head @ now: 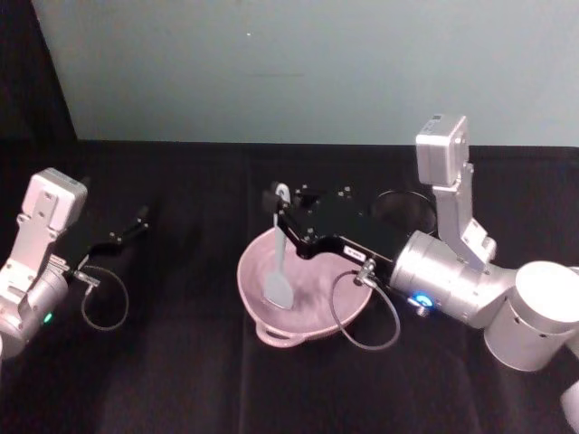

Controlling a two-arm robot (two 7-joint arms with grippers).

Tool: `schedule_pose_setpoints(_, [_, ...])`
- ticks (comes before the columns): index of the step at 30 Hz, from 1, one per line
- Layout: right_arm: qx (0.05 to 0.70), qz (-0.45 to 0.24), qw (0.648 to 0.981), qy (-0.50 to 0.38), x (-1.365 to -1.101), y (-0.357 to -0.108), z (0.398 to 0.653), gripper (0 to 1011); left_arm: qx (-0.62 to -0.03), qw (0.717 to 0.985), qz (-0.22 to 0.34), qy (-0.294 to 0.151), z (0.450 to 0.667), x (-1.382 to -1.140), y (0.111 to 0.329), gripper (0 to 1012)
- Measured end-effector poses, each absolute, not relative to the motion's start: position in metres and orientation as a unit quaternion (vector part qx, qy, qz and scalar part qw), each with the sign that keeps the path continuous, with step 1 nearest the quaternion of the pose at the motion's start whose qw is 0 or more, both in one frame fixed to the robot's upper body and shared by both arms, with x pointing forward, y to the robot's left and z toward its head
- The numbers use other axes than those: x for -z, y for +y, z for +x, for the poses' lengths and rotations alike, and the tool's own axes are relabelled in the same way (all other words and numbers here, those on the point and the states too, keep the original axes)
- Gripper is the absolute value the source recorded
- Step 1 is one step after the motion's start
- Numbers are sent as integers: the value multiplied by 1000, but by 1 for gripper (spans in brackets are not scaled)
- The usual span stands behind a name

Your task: Use the one hand to pick up the spoon and stir the clear water in the bowl.

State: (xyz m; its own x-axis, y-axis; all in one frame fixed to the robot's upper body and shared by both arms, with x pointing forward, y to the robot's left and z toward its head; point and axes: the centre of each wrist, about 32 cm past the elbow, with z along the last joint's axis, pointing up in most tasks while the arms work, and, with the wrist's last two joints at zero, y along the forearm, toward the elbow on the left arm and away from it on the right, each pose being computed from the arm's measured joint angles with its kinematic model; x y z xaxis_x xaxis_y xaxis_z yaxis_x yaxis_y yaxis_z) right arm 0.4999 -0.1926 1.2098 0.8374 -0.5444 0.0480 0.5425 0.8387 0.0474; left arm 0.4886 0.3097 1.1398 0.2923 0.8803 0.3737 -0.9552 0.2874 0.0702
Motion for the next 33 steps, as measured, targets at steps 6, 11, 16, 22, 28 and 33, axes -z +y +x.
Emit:
schedule_pose_setpoints(6, [287, 32, 957, -14, -1203, -189, 514, 108, -580, 791, 141, -132, 489, -1140, 310, 1011])
schedule_pose_setpoints(11, [304, 44, 952, 0, -1196, -192, 529, 109, -580, 791, 141, -132, 489, -1140, 310, 1011])
schedule_pose_setpoints(16, [330, 52, 942, 9, -1192, -203, 539, 108, -580, 791, 141, -132, 489, -1140, 310, 1011])
schedule_pose_setpoints(22, [364, 50, 930, 5, -1191, -221, 543, 109, -580, 791, 141, -132, 489, -1140, 310, 1011])
schedule_pose_setpoints(28, [378, 41, 925, -10, -1197, -235, 536, 109, -580, 791, 141, -132, 489, -1140, 310, 1011])
schedule_pose_setpoints(33, [371, 28, 928, -20, -1202, -237, 529, 109, -580, 791, 141, -132, 489, -1140, 310, 1011])
